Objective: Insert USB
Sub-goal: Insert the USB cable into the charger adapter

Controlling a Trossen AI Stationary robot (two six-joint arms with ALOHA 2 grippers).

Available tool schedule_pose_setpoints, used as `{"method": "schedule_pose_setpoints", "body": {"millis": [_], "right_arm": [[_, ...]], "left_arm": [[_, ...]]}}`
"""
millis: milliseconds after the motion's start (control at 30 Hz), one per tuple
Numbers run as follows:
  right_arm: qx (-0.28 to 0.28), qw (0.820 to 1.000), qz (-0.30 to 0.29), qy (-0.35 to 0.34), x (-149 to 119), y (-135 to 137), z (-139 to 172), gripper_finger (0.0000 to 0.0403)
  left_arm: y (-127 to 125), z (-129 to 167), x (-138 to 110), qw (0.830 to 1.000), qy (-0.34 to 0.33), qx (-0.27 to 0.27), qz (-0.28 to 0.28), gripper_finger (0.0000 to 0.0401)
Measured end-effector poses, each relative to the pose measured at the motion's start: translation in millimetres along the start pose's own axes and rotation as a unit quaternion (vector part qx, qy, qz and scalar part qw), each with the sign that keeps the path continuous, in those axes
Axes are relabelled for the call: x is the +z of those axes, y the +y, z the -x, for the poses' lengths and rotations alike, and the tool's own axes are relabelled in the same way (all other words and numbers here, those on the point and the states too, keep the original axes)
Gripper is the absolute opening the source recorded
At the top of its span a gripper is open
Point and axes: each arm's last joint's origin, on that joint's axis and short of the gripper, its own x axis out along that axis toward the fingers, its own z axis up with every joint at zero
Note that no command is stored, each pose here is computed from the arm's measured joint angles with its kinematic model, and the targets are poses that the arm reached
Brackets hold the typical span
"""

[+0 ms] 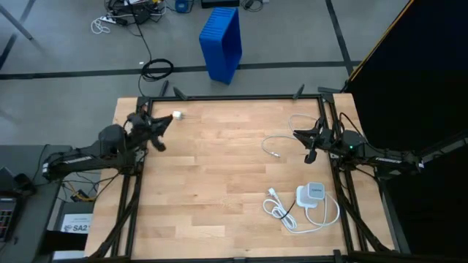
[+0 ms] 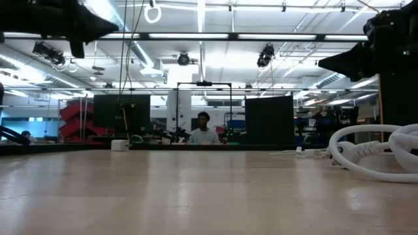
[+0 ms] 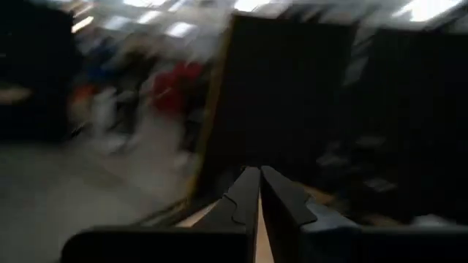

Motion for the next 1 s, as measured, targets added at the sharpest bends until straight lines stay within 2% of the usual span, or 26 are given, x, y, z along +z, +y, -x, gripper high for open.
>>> {"method": "schedule_pose_setpoints", "body": {"millis": [100,300,400,500,667,833,900,1000], "right_arm": [[0.000,1.000,0.000,-0.001,0,0,0,0.0027],[0.000,1.000,0.000,-0.002,0,0,0,0.0037],[0.000,1.000,0.000,-0.002,0,0,0,0.0041],[0.000,1.000,0.000,-0.002,0,0,0,0.0040],[0.000,1.000,0.000,-0.002,0,0,0,0.0033],[0.000,1.000,-0.001,-0.002,0,0,0,0.0025],[0.000,1.000,-0.001,-0.002,0,0,0,0.0024],[0.000,1.000,0.000,-0.002,0,0,0,0.0024]], "left_arm": [[-6,-12,9,0.997,0.060,0.045,0.007,0.0000],[-24,-45,17,0.991,0.122,0.055,-0.021,0.0006],[-30,-63,12,0.983,0.163,0.058,-0.059,0.0027],[-36,-79,3,0.969,0.216,0.069,-0.095,0.0070],[-39,-103,-12,0.929,0.316,0.104,-0.160,0.0176],[-25,-123,-22,0.873,0.409,0.173,-0.202,0.0283],[-15,-129,-25,0.853,0.434,0.202,-0.209,0.0315],[3,-135,-28,0.835,0.451,0.237,-0.209,0.0341]]}}
